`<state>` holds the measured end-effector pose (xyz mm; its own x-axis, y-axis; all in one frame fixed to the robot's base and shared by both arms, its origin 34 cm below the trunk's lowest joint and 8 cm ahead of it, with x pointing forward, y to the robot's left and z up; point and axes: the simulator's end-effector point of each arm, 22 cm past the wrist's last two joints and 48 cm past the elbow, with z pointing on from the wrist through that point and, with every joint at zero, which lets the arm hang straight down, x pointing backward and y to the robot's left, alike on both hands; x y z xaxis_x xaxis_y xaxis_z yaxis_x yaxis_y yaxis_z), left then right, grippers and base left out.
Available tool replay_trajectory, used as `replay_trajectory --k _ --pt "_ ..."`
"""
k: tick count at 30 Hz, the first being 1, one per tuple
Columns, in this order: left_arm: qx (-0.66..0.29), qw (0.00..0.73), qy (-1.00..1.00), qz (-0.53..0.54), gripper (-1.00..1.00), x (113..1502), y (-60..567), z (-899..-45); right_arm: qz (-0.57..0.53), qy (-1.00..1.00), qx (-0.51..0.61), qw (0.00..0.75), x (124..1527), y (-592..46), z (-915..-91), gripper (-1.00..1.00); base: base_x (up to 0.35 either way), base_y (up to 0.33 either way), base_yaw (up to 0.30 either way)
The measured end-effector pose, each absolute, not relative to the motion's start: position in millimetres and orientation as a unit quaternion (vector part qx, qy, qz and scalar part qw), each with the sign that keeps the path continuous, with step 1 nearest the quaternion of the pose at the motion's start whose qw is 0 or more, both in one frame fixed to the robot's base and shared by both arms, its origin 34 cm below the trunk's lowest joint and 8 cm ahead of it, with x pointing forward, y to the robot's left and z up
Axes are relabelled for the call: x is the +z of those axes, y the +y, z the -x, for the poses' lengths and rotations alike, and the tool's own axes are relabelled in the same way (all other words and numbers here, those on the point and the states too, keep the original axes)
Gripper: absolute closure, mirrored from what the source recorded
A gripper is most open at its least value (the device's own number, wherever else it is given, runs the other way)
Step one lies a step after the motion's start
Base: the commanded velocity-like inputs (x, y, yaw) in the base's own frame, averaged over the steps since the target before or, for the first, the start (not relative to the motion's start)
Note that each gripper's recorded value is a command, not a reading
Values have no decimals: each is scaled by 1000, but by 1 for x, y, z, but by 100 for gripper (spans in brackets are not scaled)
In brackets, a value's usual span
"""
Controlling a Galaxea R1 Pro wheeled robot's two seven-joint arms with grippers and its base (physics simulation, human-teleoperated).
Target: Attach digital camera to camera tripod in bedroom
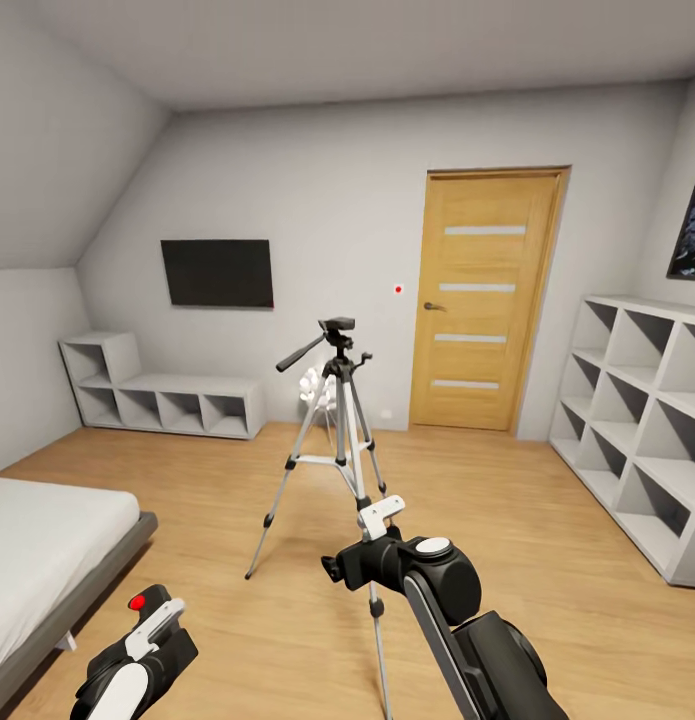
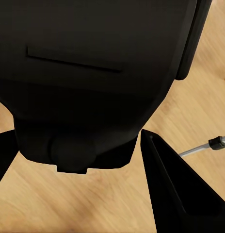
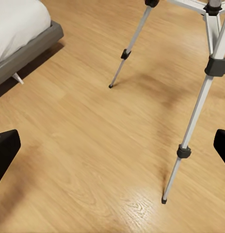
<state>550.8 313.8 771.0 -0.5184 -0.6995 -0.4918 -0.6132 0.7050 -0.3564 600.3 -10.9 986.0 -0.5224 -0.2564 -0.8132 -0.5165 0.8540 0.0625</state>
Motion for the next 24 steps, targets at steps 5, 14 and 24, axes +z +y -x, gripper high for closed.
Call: replay_trajectory --k 5,14,24 --pt "-69 313 869 378 100 778 314 -550 226 859 150 434 993 -10 -599 -100 0 0 0" --pt "-68 311 869 378 100 788 314 -548 225 860 151 433 1005 -11 -599 -100 0 0 0" --pt "-64 306 871 380 100 796 317 -543 224 867 146 419 1003 -14 -594 -100 0 0 -97"
